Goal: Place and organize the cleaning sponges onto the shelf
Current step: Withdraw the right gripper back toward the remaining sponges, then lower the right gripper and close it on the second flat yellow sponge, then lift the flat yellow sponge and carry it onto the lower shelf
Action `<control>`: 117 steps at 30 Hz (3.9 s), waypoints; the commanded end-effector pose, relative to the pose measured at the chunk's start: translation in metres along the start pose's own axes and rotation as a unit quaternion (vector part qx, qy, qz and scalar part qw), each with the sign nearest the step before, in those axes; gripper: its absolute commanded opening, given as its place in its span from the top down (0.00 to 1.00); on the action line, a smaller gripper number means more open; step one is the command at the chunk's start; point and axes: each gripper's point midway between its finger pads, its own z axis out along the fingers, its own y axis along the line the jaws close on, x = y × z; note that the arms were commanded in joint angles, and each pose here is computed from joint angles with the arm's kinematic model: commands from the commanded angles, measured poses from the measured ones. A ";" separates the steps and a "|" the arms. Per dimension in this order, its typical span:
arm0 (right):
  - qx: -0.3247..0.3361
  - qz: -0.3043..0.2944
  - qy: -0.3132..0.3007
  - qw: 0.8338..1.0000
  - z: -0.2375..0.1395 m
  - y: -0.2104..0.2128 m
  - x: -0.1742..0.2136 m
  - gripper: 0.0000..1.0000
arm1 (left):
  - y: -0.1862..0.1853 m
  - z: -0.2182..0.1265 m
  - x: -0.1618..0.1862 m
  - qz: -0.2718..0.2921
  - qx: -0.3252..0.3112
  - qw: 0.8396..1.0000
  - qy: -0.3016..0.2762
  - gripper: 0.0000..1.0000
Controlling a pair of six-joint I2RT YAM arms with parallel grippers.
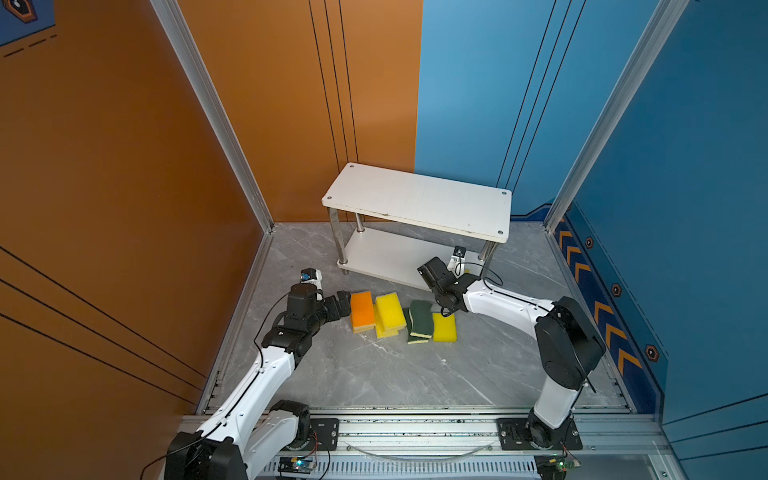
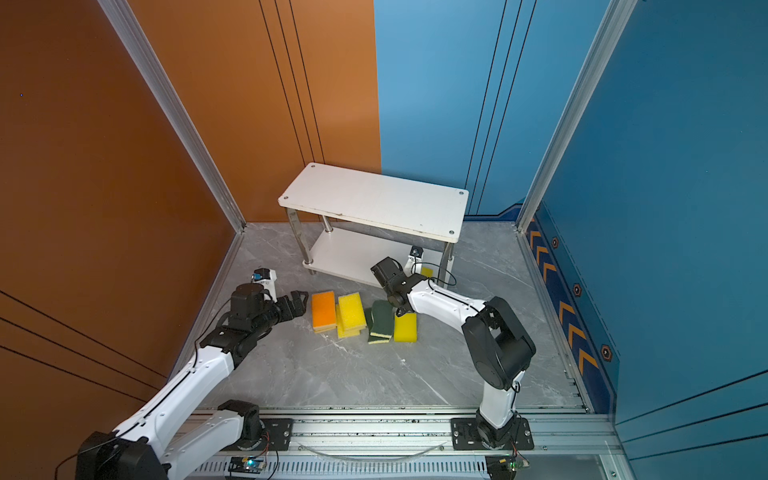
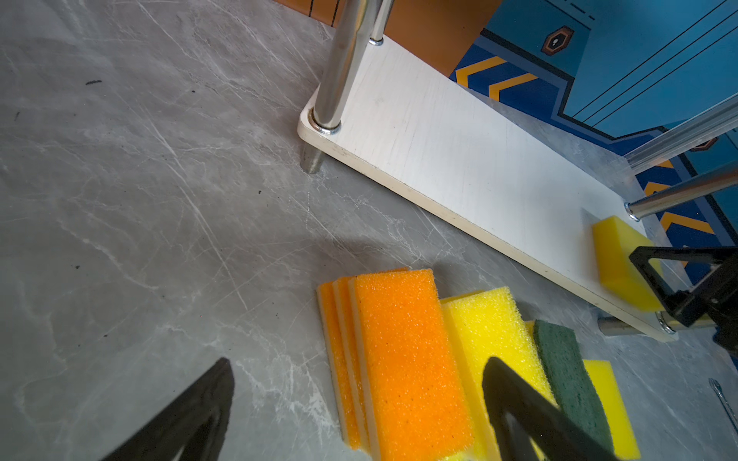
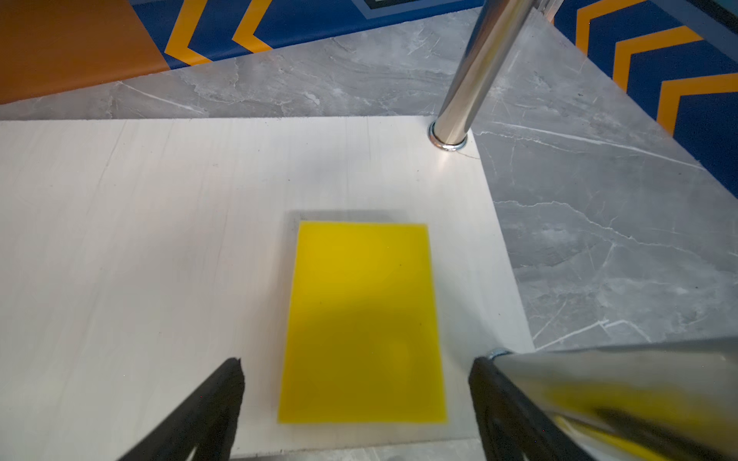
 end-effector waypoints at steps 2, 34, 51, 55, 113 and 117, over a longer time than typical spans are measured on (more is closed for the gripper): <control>0.003 -0.037 -0.012 0.999 -0.023 -0.010 0.002 0.11 | -0.001 -0.002 -0.003 -0.007 0.006 1.000 -0.010 0.02; -0.088 -0.120 0.108 0.983 -0.050 -0.049 0.109 0.04 | -0.058 -0.014 0.029 0.018 0.052 0.998 0.007 0.02; -0.138 -0.137 0.144 0.970 -0.042 -0.017 0.131 0.06 | -0.065 -0.008 0.027 0.029 0.043 0.999 0.017 0.02; -0.149 -0.136 0.148 0.968 -0.043 -0.012 0.133 0.06 | -0.064 -0.008 0.026 0.032 0.041 0.999 0.015 0.03; -0.139 -0.016 0.080 0.987 -0.084 -0.006 0.045 0.35 | -0.071 -0.017 0.023 0.047 0.068 0.997 0.011 0.02; -0.136 -0.012 0.056 0.989 -0.086 0.010 0.023 0.35 | -0.069 -0.018 0.023 0.050 0.068 0.996 0.011 0.02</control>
